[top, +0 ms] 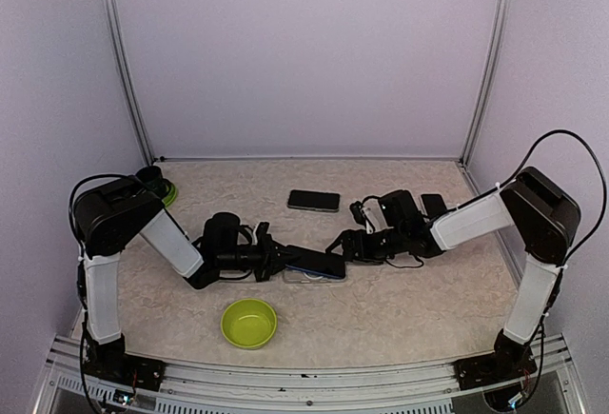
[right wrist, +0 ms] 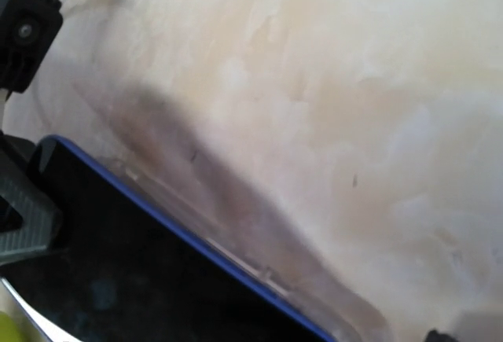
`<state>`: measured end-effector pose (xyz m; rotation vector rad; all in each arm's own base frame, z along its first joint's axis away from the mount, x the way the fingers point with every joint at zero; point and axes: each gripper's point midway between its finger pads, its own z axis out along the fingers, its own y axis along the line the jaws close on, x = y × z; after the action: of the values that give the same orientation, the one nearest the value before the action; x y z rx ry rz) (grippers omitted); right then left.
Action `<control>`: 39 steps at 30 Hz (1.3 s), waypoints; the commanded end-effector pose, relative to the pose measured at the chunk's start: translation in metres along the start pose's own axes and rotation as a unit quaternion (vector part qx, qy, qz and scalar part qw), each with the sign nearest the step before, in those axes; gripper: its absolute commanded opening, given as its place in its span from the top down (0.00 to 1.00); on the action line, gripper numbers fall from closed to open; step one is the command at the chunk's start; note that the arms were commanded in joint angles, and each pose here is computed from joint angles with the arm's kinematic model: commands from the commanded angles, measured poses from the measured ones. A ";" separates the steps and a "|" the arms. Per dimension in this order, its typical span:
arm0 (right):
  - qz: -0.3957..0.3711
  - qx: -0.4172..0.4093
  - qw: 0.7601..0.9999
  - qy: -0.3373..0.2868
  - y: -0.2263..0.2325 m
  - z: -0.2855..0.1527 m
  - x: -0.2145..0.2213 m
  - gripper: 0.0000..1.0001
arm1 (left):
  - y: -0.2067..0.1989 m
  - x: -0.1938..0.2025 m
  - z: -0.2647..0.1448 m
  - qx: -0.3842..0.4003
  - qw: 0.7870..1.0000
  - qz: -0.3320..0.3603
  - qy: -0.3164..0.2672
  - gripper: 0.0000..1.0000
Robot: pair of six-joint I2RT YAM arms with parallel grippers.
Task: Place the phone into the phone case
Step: Install the phone case on the phone.
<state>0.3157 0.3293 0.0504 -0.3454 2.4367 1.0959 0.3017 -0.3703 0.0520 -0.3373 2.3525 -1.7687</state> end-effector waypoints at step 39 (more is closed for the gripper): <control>0.033 -0.229 0.972 0.033 0.074 0.001 0.017 0.65 | -0.066 0.011 -0.009 0.101 0.992 0.073 0.013 1.00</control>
<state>0.2931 0.3572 0.0721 -0.2490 2.3495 1.6146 0.2984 -0.3702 0.0895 -0.1915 2.2135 -1.8582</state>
